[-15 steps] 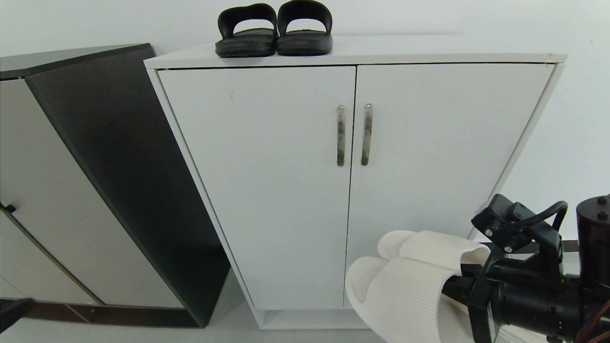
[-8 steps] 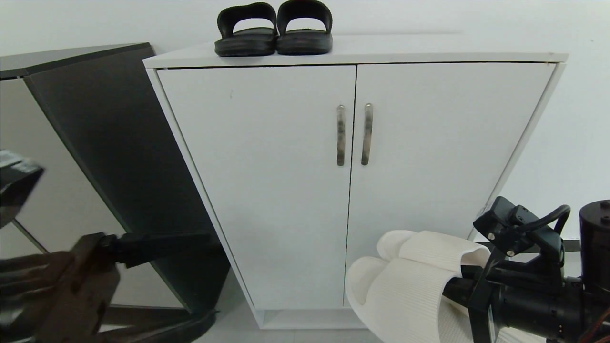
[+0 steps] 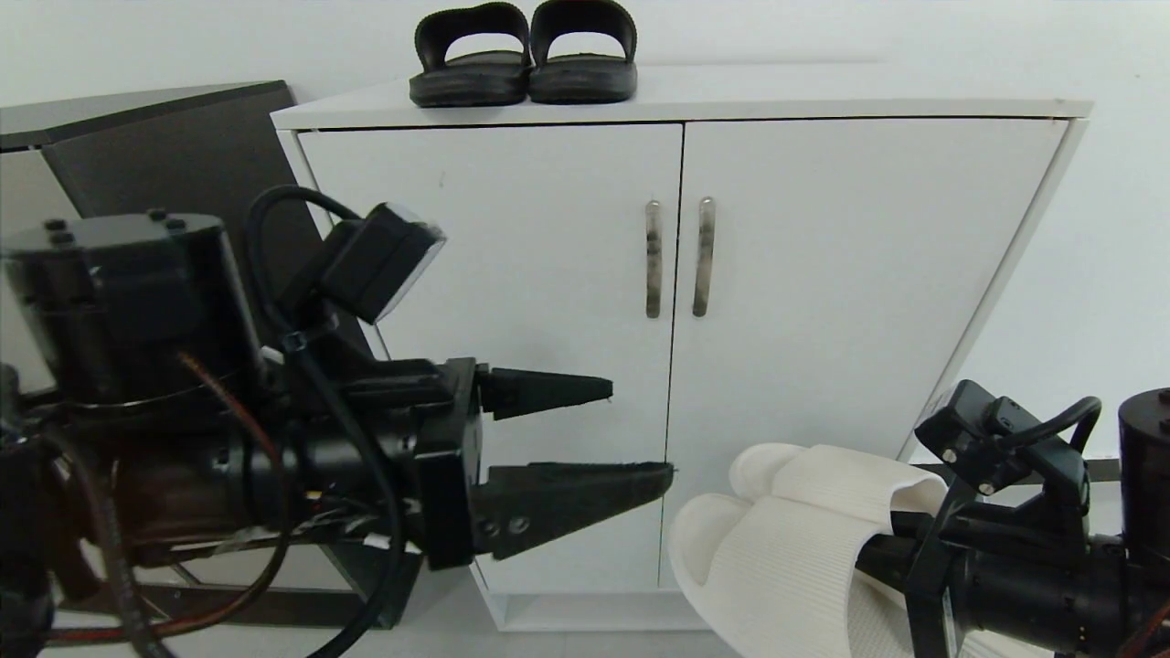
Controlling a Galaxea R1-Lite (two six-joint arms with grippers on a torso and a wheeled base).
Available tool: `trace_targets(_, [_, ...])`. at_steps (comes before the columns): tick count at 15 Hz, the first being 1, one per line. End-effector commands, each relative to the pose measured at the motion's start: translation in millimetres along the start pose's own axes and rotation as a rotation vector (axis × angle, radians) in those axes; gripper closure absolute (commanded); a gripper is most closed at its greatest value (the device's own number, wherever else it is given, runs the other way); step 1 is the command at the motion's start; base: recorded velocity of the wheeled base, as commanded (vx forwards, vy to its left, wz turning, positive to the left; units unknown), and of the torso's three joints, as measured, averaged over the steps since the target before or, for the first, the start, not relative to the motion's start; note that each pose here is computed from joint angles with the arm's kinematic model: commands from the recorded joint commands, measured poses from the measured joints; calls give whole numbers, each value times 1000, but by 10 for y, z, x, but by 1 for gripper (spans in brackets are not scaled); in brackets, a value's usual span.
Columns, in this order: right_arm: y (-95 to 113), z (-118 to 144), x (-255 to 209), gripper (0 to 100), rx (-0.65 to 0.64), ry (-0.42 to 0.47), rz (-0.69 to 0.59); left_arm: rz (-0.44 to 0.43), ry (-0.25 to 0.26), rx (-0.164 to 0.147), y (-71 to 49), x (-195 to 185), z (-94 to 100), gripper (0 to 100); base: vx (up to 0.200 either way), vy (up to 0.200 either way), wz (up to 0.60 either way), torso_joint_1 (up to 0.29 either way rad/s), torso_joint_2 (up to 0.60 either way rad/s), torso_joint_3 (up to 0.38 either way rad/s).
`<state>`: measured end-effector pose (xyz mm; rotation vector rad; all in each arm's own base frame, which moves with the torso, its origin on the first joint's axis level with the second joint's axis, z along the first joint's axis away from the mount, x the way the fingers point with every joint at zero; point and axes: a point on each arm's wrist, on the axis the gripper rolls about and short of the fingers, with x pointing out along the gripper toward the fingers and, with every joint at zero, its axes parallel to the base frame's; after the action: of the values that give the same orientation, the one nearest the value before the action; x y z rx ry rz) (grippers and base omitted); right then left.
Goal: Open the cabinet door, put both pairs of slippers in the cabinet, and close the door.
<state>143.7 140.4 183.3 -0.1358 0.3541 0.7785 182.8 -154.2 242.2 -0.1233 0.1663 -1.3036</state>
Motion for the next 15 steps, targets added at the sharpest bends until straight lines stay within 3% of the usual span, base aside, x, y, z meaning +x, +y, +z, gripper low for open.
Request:
trace_targets(1, [-10,2,-14,100,2,-5,-4,-18,12,-47,142,333,45,0,0,0,0,0,0,0])
trace_targets(4, [-13,-1,-7,100,3,-1,-6,-34,-27,-96,241,586,225,0,0,0,0,0,0,0])
trace_targets(6, [-19,-3,-3,100,4,0,-9,23,-48,-90,369,752,264,0,0,0,0,0,0,0])
trace_targets(10, [-25,-9,8,100,5,5,-11,159,-100,-81,381,1028,318,0,0,0,0,0,0,0])
trace_targets(15, [-44,-13,7,100,8,6,-20,207,-142,-61,438,1072,427,0,0,0,0,0,0,0])
